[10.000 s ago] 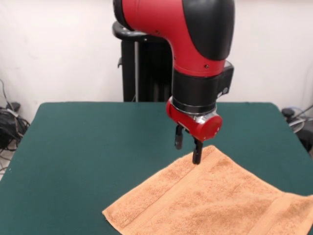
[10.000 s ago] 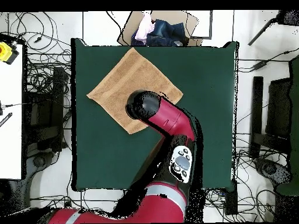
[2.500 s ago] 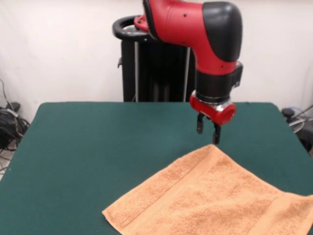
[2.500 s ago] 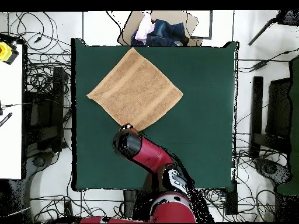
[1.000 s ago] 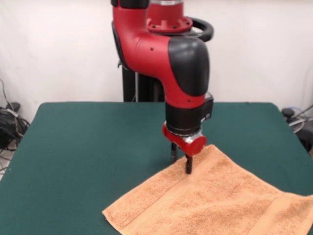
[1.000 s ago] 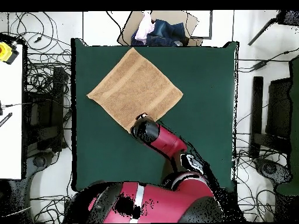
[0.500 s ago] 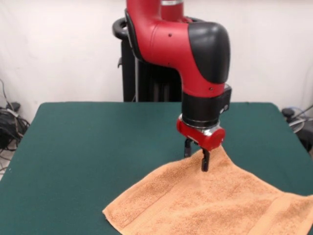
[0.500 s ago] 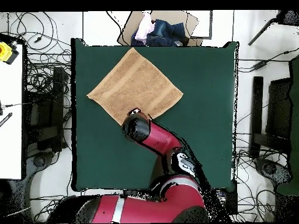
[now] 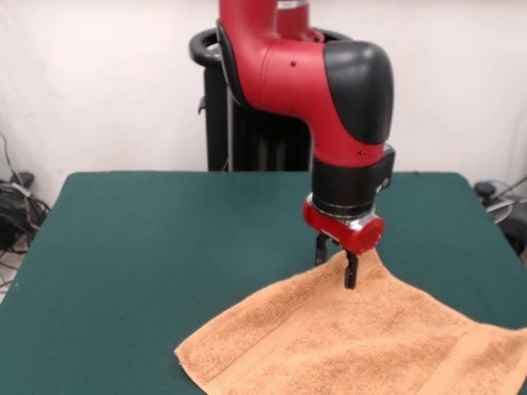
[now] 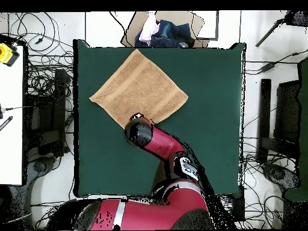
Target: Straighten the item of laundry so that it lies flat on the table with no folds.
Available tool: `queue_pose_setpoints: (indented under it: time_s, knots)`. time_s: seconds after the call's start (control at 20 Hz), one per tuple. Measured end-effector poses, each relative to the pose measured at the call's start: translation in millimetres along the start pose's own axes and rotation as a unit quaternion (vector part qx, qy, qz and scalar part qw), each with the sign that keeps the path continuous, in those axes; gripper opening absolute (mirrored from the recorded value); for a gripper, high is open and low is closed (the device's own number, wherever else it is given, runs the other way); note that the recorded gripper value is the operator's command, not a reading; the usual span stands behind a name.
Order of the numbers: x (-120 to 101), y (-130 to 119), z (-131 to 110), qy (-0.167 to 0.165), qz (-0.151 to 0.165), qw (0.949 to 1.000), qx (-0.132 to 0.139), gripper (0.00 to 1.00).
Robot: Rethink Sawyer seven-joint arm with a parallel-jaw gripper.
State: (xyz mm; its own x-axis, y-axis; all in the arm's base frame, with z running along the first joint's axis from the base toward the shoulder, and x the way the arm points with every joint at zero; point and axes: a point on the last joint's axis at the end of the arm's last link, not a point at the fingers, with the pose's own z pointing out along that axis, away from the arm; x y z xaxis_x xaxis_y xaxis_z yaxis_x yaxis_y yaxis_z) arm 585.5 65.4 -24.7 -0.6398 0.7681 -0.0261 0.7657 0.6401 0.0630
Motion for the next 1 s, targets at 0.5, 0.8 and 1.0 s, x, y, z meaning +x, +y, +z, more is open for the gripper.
queue_pose_setpoints:
  time_s: [0.5, 0.8, 1.0]
  knots:
    - [4, -8, 9, 0.006, -0.004, 0.9999, 0.008, 0.0]
    - [2, -11, 9, 0.005, -0.006, 0.9999, 0.008, 0.0]
    - [-2, -14, 9, 0.005, -0.004, 0.9999, 0.008, 0.0]
